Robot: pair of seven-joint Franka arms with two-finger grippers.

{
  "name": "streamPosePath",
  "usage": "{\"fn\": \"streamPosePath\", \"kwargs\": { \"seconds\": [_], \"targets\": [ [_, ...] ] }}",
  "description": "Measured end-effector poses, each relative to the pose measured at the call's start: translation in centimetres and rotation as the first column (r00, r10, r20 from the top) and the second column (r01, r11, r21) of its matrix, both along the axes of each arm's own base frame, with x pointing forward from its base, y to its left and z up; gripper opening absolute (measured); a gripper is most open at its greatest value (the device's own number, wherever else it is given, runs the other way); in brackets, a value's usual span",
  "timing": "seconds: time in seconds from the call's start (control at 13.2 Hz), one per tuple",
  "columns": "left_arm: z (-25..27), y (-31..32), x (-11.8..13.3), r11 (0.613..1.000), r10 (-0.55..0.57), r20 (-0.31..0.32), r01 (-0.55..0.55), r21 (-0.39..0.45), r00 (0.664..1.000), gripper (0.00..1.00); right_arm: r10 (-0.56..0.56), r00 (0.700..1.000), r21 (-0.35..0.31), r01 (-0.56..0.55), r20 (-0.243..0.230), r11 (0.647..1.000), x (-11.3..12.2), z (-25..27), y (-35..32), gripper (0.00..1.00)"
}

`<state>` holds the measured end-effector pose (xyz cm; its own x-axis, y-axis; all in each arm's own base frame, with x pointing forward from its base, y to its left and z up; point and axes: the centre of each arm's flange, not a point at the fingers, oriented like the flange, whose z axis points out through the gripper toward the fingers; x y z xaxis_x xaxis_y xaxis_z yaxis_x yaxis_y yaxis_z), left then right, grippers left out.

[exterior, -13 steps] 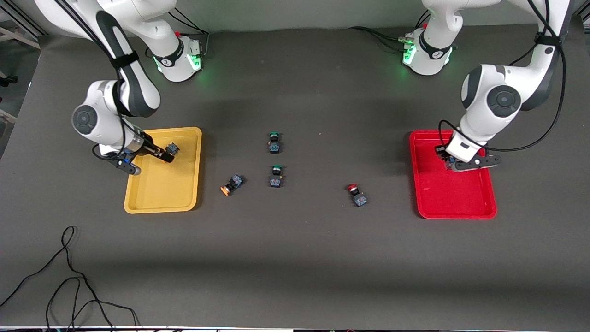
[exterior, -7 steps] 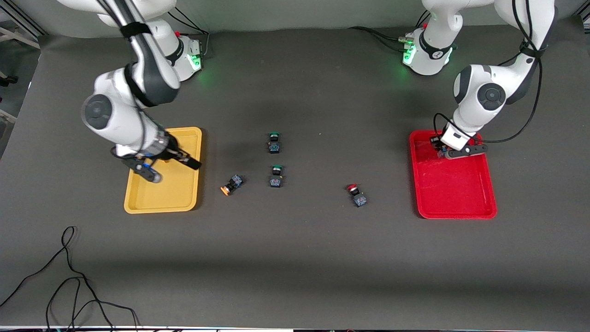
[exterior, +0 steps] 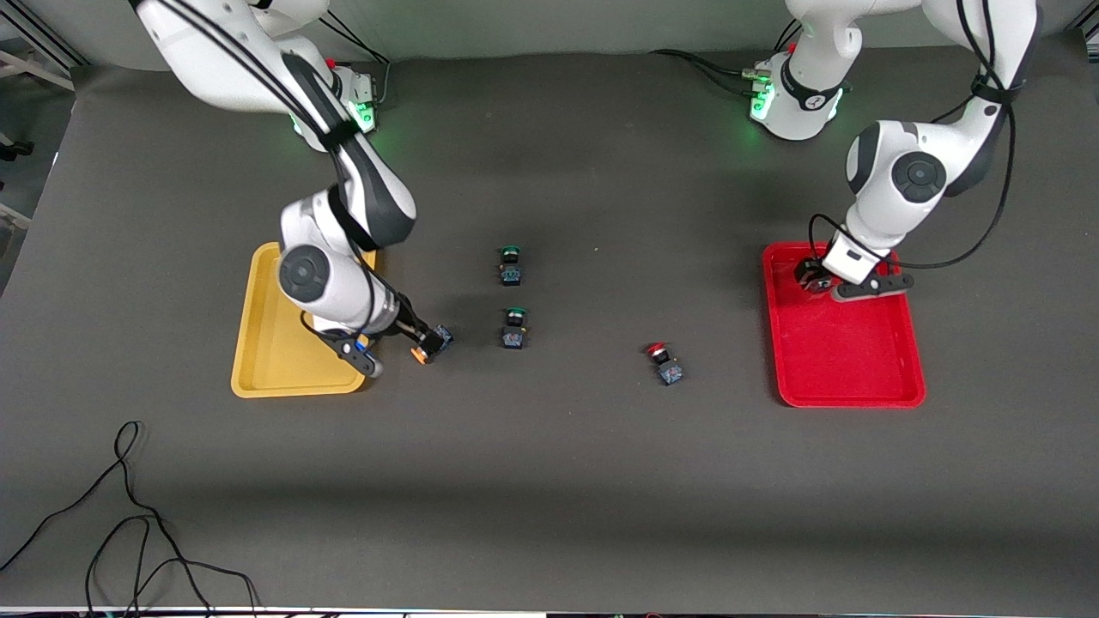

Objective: Place red and yellow buttons in trays
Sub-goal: 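Grasp the second orange button with the right gripper while the left grasps red, then place the orange button in the yellow tray while the left places red in red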

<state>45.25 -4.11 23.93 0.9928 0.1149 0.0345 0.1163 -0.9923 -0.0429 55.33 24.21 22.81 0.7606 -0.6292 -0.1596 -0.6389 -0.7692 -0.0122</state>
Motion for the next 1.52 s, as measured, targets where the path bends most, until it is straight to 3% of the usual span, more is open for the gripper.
{"fn": "streamPosePath", "kwargs": {
  "seconds": [0.08, 0.23, 0.3, 0.46, 0.61, 0.99, 1.14, 1.37, 1.52],
  "targets": [
    [2.3, -1.5, 2.4, 1.000, -0.019, -0.003, 0.019, 0.008, 1.000, 1.00, -0.018, 1.000, -0.004, 0.018, 0.004, 1.000, -0.1, -2.1, 0.0, 1.00],
    [7.3, -4.6, 7.7, 1.000, -0.027, -0.005, 0.027, -0.005, 1.000, 1.00, -0.029, 1.000, -0.010, 0.029, 0.009, 1.000, -0.6, -4.9, 0.2, 1.00],
    [9.2, -6.3, 10.3, 0.999, -0.025, -0.009, 0.025, -0.029, 1.000, 1.00, -0.029, 1.000, -0.012, 0.029, 0.008, 1.000, -0.7, -5.4, 0.3, 0.93],
    [10.5, -10.0, 14.6, 0.996, -0.003, -0.015, 0.002, -0.090, 1.000, 1.00, -0.031, 0.999, -0.011, 0.031, 0.011, 0.999, -0.7, -5.3, 0.5, 0.68],
    [7.8, -14.3, 16.6, 0.991, 0.045, -0.041, -0.050, -0.121, 0.998, 1.00, -0.035, 0.999, -0.010, 0.035, 0.013, 0.999, -0.7, -5.3, 0.5, 0.45],
    [-0.4, -24.9, 15.4, 0.968, 0.176, -0.048, -0.181, -0.176, 0.983, 1.00, -0.055, 0.998, -0.002, 0.055, 0.032, 0.999, 0.1, -2.3, 0.4, 0.44],
    [-2.0, -26.1, 15.2, 0.957, 0.211, -0.040, -0.214, -0.194, 0.977, 1.00, -0.058, 0.998, -0.010, 0.058, 0.011, 0.998, 0.9, 2.8, -1.6, 0.44],
    [-3.9, -25.9, 14.9, 0.957, 0.216, -0.061, -0.224, -0.182, 0.974, 1.00, -0.002, 1.000, -0.005, 0.002, 0.019, 1.000, 1.6, 11.4, -8.3, 0.44],
    [-5.2, -26.4, 13.9, 0.961, 0.208, -0.084, -0.220, -0.168, 0.974, 0.98, 0.043, 0.999, -0.001, -0.043, 0.024, 0.999, 1.7, 13.3, -13.2, 0.44]
  ]
}}
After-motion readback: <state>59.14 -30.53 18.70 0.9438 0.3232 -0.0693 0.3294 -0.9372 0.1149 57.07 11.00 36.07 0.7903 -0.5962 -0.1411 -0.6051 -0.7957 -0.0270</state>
